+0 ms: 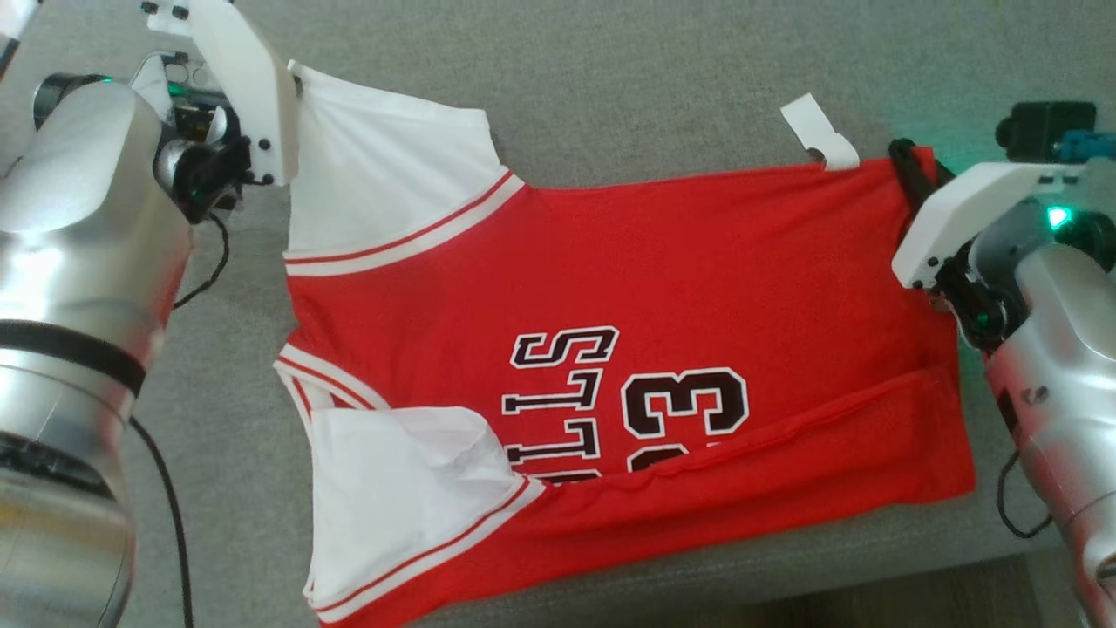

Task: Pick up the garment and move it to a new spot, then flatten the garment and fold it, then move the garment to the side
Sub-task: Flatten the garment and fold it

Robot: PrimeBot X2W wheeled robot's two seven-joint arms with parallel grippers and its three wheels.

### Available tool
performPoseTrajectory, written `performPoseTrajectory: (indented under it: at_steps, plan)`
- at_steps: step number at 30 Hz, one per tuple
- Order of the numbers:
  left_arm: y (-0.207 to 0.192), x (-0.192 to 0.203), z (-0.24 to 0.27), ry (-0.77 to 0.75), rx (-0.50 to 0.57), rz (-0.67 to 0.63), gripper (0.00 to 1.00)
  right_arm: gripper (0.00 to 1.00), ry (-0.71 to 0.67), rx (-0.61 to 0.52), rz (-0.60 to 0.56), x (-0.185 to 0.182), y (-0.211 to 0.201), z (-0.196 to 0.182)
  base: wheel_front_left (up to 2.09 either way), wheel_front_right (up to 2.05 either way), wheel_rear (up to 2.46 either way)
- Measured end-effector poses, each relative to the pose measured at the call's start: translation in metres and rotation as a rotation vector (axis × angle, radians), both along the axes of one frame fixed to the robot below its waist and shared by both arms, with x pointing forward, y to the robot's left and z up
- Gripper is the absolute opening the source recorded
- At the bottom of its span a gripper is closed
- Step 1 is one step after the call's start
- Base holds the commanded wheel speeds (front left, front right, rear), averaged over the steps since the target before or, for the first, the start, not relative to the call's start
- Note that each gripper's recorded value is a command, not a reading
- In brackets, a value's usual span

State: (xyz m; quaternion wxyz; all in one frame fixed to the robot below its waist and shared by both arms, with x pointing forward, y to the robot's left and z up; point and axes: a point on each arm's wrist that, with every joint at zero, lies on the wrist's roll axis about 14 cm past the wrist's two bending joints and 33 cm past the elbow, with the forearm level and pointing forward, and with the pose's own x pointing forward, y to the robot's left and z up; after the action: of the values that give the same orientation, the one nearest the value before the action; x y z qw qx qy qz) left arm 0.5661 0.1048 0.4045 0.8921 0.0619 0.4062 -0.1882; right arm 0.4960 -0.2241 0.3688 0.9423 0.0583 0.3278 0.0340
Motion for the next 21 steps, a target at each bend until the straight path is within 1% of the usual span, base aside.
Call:
performPoseTrajectory:
  at_steps: [4, 9, 12, 17, 21]
  plan:
    - [0.005, -0.003, 0.013, -0.02, -0.001, 0.011, 0.0, 0.0, -0.028, -0.011, -0.013, -0.002, -0.004, 0.007, 0.0, 0.0, 0.0]
    - [0.006, -0.008, 0.033, -0.065, -0.037, 0.027, 0.0, 0.0, -0.138, -0.004, -0.005, 0.006, 0.003, 0.033, 0.0, 0.0, 0.0]
    - [0.004, -0.017, 0.039, -0.077, -0.032, 0.004, 0.0, 0.0, -0.193, 0.001, 0.006, 0.008, 0.008, 0.047, 0.0, 0.0, 0.0]
    - [-0.006, -0.046, 0.048, -0.042, -0.05, -0.067, 0.0, 0.0, -0.215, -0.003, 0.032, -0.001, 0.014, 0.057, 0.0, 0.0, 0.0]
    - [0.007, -0.066, 0.056, -0.022, -0.047, -0.085, 0.0, 0.0, -0.191, -0.019, 0.04, -0.016, 0.01, 0.051, 0.0, 0.0, 0.0]
